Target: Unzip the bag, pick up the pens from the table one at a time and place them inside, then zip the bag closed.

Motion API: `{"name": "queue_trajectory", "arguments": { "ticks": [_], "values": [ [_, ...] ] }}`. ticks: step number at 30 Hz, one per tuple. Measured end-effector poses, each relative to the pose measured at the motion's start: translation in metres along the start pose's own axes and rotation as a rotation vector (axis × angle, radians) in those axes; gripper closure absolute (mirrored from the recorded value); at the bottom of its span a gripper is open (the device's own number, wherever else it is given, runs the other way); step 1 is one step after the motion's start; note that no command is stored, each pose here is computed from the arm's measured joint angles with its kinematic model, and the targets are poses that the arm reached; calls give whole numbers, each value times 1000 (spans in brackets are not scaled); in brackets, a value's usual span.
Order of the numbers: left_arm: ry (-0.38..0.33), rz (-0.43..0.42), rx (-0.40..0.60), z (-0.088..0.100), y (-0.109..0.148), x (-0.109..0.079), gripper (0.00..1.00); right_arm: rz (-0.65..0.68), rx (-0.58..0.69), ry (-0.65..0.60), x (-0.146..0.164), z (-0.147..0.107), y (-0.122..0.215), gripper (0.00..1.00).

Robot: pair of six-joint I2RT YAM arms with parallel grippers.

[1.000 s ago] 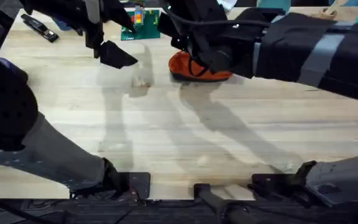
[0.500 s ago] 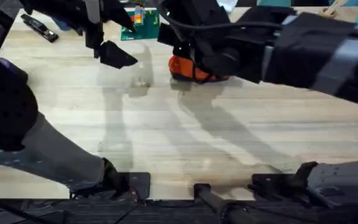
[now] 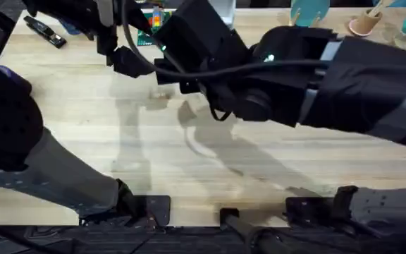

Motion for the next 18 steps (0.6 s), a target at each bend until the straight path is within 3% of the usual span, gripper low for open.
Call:
{"name": "queue_trajectory", "arguments": {
  "ticks": [13, 18],
  "values": [
    [0, 0, 0, 0, 0, 0, 6, -38, 70, -68, -6, -17, 1, 5],
    [0, 0, 0, 0, 0, 0, 6, -71, 81, -70, -3, -25, -14, 6]
  ]
}}
Point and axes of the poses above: each hand's point on the last joint's axis, 136 mm out from that joint toward the fingers, its own y axis back along the fingers, its own x axis along the line the jaws close on, z = x × y, the point moved 4 cm from there along y, back along the fingers, and after that the axes turned 11 degrees about y, right-handed, at the moved point
